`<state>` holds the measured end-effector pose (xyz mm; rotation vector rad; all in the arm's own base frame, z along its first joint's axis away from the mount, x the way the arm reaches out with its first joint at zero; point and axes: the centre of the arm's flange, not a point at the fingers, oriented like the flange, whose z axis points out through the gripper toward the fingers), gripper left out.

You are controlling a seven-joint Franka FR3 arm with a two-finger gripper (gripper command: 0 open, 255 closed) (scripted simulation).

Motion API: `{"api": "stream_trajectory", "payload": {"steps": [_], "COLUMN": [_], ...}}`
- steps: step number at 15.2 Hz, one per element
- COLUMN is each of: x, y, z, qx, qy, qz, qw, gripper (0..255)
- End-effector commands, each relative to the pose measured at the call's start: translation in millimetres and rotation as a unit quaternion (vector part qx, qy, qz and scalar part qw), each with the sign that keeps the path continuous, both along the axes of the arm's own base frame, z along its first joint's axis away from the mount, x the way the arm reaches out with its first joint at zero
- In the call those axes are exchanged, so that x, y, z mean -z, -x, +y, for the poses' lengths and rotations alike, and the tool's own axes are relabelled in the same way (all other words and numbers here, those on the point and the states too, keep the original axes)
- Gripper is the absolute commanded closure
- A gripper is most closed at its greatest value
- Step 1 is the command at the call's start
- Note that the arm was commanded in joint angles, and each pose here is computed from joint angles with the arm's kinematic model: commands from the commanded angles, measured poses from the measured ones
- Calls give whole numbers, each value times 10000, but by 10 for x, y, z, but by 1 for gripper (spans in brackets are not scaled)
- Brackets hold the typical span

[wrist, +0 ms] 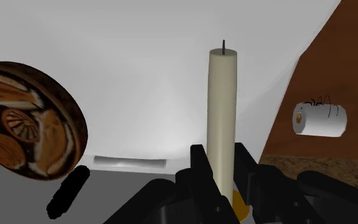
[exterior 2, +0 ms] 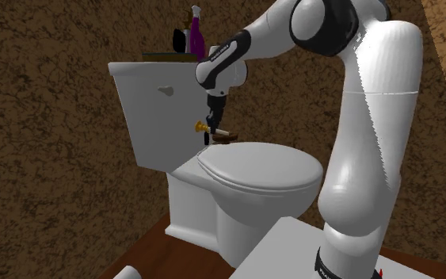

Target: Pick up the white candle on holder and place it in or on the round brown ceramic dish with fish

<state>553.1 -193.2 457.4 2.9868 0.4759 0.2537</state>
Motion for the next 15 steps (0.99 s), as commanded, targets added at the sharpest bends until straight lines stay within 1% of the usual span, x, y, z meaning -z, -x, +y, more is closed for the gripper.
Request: {"api": "stream_trajectory", "payload": {"steps": [1,13,15], "x": [-16,-45,61], "y": [-127,-765,-765], "z": [-248,-1752,-1752], "qx": [-9,-9,-9], "qy": [4,4,4], "qz": [-1,-1,-1], "qw": [10000,10000,10000], "gripper": [255,255,255]}}
